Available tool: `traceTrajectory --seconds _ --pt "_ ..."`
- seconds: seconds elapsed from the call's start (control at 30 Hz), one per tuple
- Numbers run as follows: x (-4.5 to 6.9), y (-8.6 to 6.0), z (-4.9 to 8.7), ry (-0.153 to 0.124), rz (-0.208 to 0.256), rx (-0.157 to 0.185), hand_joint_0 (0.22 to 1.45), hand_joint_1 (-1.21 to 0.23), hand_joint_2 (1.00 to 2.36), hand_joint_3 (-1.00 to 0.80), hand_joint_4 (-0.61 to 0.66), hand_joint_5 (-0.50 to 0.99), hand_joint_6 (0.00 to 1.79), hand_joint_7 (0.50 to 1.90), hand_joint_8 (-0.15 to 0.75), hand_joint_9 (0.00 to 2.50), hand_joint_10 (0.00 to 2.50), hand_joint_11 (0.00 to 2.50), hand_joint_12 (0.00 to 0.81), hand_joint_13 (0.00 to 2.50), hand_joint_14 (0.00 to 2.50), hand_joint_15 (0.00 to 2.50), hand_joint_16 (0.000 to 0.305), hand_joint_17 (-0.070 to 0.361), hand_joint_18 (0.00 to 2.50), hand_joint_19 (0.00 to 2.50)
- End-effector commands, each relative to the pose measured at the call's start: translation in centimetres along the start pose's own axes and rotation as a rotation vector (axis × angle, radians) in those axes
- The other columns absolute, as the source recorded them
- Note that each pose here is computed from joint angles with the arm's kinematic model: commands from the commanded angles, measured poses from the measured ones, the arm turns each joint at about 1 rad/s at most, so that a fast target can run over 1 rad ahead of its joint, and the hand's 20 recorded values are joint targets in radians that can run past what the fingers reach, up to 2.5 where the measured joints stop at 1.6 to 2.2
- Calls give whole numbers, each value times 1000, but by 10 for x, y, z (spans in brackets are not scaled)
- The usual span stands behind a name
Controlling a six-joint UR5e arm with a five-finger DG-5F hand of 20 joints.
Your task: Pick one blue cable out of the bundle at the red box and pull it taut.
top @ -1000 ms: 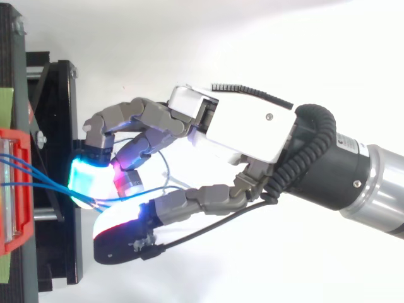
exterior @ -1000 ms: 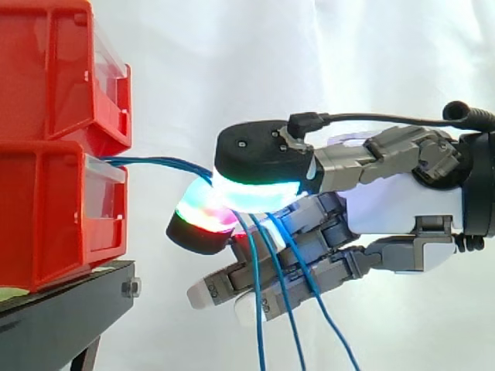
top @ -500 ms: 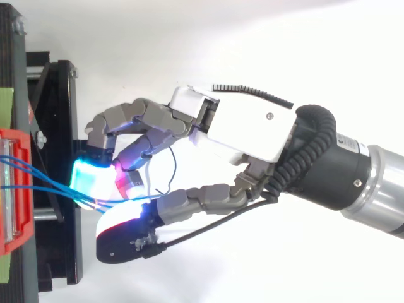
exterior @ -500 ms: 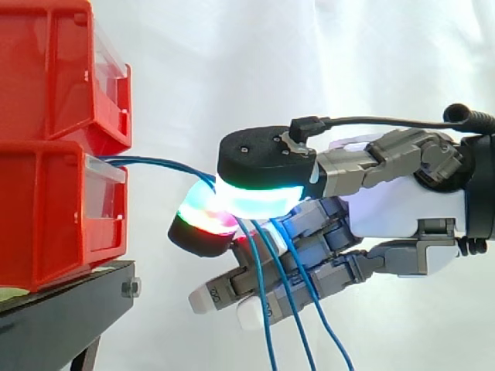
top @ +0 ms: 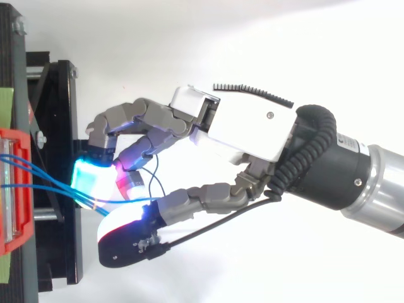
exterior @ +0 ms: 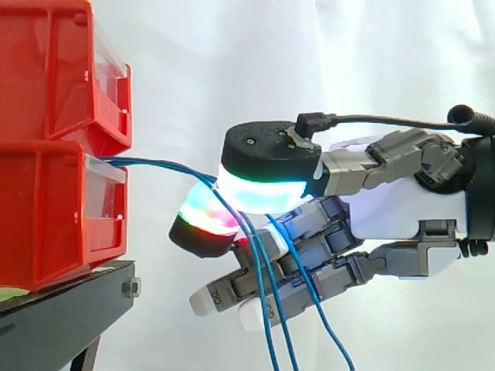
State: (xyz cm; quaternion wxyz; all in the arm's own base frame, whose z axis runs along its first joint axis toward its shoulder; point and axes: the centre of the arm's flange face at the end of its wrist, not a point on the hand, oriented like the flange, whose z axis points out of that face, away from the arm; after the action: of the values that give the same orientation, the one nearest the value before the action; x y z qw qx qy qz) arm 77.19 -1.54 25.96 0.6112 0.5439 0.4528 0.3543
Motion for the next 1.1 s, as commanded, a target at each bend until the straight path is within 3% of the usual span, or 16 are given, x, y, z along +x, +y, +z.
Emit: traceTrajectory --seconds 0.0,0.47,1.07 --pt "0 -1 -1 2 -3 6 655 -870 1000 -500 263 -181 828 1044 419 880 27 1541 438 521 5 194 62 140 723 308" --pt "1 0 -1 4 -3 5 628 -753 1004 -458 270 -159 817 1083 431 921 0 1511 442 549 5 201 62 140 748 335" --pt "4 0 -2 7 -2 5 651 -826 1018 -268 206 -164 843 1177 435 923 0 1503 442 569 7 204 63 141 777 339"
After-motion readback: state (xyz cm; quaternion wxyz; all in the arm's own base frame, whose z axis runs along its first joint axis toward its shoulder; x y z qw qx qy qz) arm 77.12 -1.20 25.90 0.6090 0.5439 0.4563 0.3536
